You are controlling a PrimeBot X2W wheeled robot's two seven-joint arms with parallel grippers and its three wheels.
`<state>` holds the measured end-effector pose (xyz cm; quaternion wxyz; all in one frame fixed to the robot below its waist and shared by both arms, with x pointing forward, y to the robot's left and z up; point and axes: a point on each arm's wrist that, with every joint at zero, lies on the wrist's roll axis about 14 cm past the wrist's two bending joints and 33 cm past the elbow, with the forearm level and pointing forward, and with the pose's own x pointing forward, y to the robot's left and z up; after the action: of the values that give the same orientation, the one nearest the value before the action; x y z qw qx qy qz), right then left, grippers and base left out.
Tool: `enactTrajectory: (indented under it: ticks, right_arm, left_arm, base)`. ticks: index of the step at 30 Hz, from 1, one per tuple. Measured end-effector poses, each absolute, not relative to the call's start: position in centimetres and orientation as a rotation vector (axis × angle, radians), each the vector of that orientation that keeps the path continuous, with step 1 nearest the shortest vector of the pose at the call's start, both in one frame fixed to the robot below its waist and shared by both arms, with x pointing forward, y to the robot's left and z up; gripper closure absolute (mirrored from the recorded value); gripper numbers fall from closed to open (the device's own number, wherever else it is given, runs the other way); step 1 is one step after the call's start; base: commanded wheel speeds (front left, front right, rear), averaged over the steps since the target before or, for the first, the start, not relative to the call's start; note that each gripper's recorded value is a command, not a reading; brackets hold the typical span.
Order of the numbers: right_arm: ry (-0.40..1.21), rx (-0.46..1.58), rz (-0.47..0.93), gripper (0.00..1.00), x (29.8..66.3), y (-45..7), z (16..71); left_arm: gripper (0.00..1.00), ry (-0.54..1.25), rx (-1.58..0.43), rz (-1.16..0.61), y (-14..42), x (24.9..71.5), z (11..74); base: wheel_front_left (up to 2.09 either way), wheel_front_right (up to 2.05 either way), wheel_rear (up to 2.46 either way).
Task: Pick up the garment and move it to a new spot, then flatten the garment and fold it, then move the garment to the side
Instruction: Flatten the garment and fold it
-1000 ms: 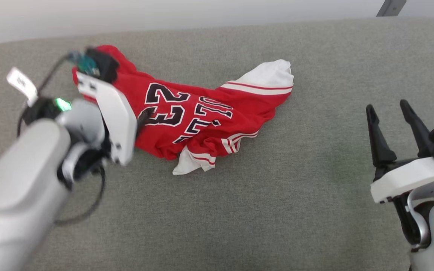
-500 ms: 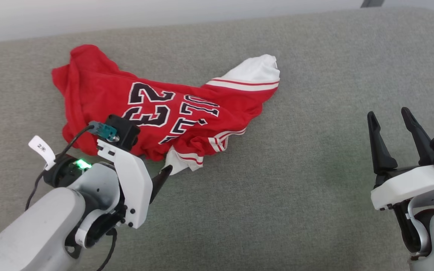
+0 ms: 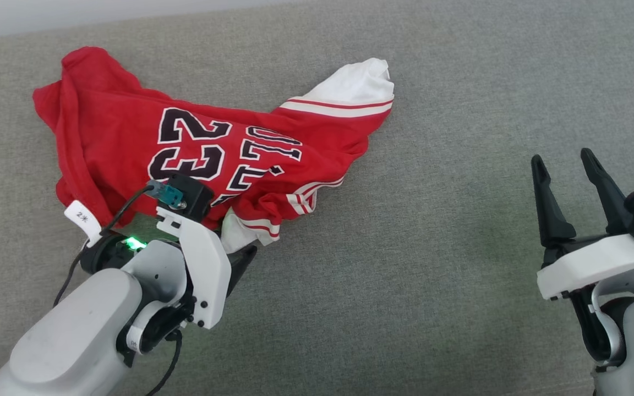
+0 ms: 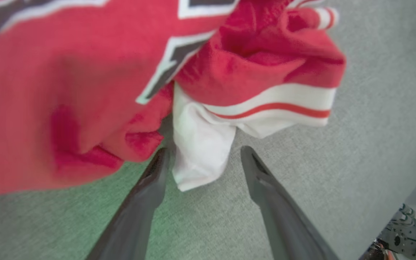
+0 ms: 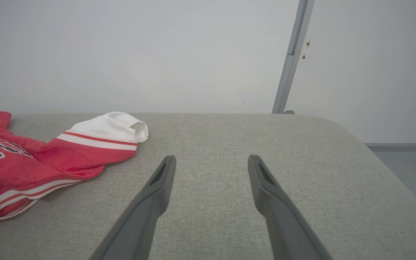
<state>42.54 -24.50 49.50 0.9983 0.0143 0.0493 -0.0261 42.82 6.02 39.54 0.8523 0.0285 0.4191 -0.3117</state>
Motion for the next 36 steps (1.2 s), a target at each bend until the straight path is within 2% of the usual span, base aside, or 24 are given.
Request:
enactTrajectory:
  ticks: [8,9,10,18,26,36]
  right_arm:
    - [0.107,0.027,-0.055,0.00,42.8,-24.7,49.0]
    - [0.107,0.028,-0.055,0.00,42.8,-24.6,49.0]
    - [0.108,0.028,-0.053,0.00,42.8,-24.6,49.0]
    - [0.105,0.032,-0.053,0.00,42.9,-24.5,48.9]
    - [0.096,0.034,-0.034,0.00,43.3,-23.9,49.2]
    - [0.099,0.039,0.030,0.00,43.6,-21.7,49.5]
  left_arm:
    - [0.00,0.876,0.096,-0.642,5.9,44.3,38.5]
    - [0.69,0.878,0.096,-0.636,6.0,44.4,38.4]
    - [1.00,0.884,0.090,-0.630,6.0,44.5,38.2]
    - [1.00,0.893,0.059,-0.615,6.0,44.4,38.4]
    - [1.00,0.900,0.060,-0.555,8.4,42.9,39.5]
    - [1.00,1.023,0.189,-0.224,19.8,38.6,40.5]
  base:
    - [0.00,0.00,0.00]
    - [0.00,0.00,0.00]
    - [0.00,0.00,0.00]
    - [0.00,0.00,0.00]
    - [0.00,0.00,0.00]
    - [0.00,0.00,0.00]
